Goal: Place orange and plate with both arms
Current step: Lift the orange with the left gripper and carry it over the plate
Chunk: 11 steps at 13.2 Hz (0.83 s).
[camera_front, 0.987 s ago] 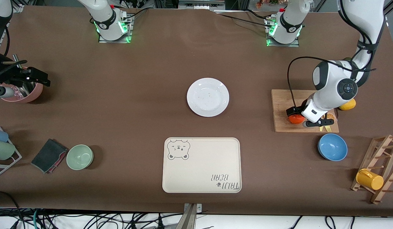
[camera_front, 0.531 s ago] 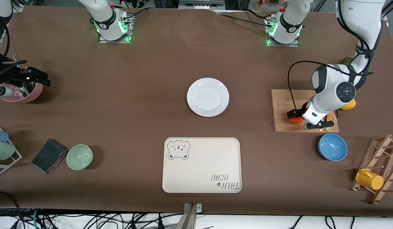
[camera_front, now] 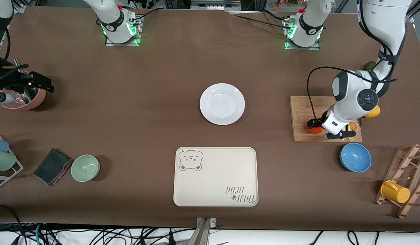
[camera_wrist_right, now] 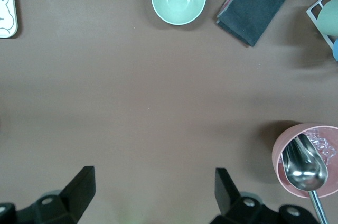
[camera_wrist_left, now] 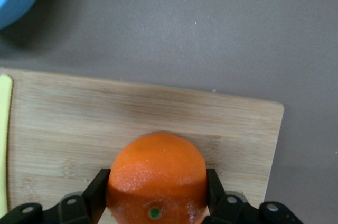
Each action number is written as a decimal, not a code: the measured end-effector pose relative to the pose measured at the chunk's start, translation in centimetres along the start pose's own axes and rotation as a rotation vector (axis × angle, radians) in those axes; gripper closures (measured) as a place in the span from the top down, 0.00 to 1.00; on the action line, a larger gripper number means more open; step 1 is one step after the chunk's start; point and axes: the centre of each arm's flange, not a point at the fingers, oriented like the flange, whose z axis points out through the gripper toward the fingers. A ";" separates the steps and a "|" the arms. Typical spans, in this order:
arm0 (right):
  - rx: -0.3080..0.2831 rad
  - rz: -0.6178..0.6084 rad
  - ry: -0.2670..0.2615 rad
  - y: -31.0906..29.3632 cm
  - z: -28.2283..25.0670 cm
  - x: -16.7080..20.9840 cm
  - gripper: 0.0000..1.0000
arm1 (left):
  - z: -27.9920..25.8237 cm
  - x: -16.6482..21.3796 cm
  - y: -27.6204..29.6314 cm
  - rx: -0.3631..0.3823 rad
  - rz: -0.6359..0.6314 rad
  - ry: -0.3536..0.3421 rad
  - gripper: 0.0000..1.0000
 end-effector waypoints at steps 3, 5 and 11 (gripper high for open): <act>0.000 0.000 0.000 0.0 0.0 0.0 1.00 | -4.3 0.1 3.7 -0.010 0.065 0.041 0.77; 0.000 0.000 0.000 0.0 0.0 0.0 1.00 | -7.1 -1.5 9.4 -0.046 0.126 0.058 0.77; 0.000 0.000 0.000 0.0 0.0 0.0 1.00 | -7.8 -10.3 27.5 -0.144 0.138 0.016 0.77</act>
